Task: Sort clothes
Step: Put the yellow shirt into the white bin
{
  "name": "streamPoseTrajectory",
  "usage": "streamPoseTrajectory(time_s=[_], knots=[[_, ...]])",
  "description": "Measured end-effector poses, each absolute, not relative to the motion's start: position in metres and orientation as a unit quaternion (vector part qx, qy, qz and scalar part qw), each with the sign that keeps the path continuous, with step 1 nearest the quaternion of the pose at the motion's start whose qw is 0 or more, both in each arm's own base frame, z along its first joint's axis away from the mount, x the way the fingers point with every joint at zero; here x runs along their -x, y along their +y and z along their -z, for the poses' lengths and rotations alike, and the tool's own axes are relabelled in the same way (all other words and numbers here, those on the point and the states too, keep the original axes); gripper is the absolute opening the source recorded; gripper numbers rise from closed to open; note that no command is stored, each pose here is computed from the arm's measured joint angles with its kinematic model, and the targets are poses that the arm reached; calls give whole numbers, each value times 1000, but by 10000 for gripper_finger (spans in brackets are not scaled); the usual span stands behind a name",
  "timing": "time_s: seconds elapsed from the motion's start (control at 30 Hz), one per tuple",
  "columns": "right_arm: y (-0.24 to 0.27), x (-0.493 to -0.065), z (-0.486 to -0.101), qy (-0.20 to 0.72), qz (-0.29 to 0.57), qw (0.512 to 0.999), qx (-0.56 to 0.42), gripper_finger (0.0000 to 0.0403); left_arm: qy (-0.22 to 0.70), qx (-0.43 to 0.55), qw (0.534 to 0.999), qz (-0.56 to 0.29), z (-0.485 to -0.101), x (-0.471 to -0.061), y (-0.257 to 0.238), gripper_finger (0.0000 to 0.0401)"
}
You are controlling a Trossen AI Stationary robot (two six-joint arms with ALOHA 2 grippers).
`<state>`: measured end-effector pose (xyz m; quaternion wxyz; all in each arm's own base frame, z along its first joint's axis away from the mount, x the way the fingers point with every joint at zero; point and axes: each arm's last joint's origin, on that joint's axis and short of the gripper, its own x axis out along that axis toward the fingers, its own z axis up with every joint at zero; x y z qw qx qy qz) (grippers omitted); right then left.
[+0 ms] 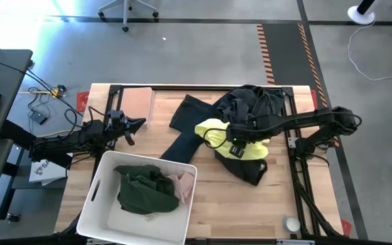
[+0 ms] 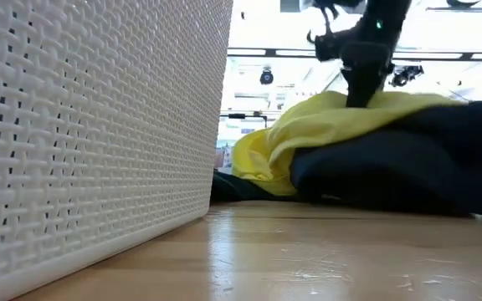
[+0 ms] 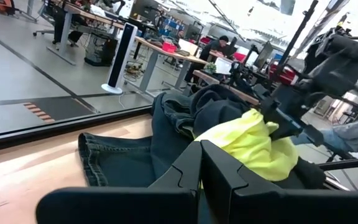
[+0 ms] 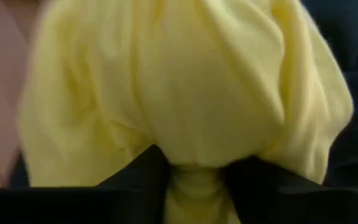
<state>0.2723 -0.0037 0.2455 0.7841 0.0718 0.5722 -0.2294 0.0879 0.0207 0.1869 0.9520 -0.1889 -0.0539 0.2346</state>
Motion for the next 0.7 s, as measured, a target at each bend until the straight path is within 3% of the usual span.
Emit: streamPoseTrajectory(time_s=[0.17,0.3,0.43,0.63,0.7], knots=[[-15,-270,-252,585,228,776,-60,206,-54,189,951,-237,-187,-88,21,5],[-16,-278,-269,558,214,800,-53,209,-54,189,951,-237,-187,-88,21,5],[-15,-287,-279,527,185,829,-29,162,-54,189,951,-237,-187,-88,21,5],[-18,-292,-283,507,173,844,-26,22,-54,189,951,-237,-187,-88,21,5],[-19,-292,-283,507,169,845,-29,13,-54,189,951,-237,-187,-88,21,5]])
